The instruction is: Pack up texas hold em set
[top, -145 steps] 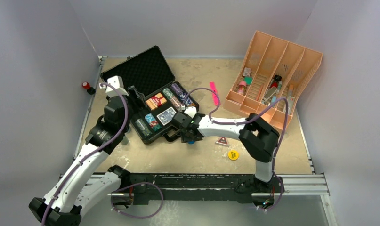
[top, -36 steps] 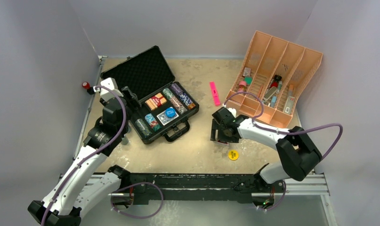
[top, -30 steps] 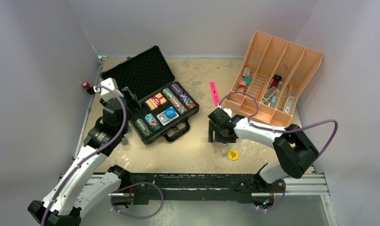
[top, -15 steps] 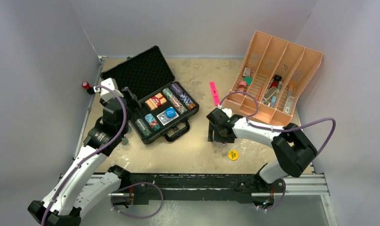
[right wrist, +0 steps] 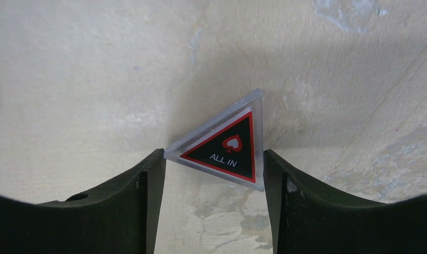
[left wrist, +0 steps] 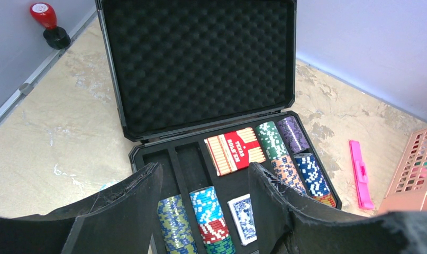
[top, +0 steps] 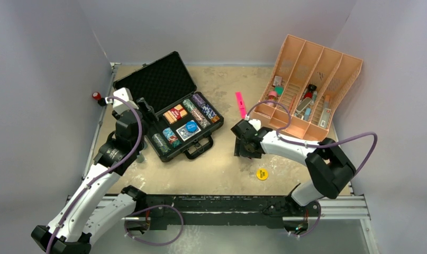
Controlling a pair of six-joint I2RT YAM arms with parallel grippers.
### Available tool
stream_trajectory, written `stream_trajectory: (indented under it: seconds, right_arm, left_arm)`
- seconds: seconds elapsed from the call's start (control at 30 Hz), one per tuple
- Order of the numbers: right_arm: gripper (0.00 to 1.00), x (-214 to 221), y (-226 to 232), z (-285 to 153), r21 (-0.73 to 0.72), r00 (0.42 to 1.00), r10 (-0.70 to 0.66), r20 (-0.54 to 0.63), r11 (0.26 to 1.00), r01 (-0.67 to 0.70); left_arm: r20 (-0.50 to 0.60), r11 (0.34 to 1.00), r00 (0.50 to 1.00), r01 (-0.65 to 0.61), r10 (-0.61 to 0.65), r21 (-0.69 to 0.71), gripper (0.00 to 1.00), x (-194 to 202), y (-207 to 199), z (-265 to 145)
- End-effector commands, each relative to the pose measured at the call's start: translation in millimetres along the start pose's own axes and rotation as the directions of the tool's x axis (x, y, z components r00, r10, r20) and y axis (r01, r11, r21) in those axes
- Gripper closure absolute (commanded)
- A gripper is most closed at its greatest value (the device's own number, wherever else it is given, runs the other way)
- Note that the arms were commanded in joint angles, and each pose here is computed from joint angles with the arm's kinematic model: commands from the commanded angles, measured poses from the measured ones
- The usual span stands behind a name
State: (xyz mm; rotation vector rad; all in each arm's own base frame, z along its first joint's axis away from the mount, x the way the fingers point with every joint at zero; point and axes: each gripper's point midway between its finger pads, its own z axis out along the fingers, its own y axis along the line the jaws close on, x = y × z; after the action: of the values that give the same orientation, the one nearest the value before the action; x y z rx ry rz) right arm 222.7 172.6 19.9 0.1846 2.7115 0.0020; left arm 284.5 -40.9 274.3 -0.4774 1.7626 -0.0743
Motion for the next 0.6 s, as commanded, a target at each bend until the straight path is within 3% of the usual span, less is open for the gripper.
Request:
stream_trajectory:
  seconds: [0.0,0.4,0.57]
  right_arm:
    - [0.46,-52.8,28.8,-31.3,-0.076,0.986,0.004,0.168,0.997,0.009]
    - [0.46,-179.9,180.1,-110.4,-0.291,0.876,-0.070,0.477,0.928,0.233]
    - [0.46,-207.4,239.8,-119.9,-0.347,0.815,-0.090,0.572,0.874,0.341]
  left_arm:
    - [0.051,1.000,0.998,0.024,-0.023,-0.006,0.41,-19.3,-1.0,-2.2]
    - [0.135,0.991,0.983,0.132,-0.126,-0.037,0.41,-43.1,16.7,-12.0]
    - [0.177,0.985,0.971,0.170,-0.162,-0.035,0.41,-51.0,23.9,-19.3]
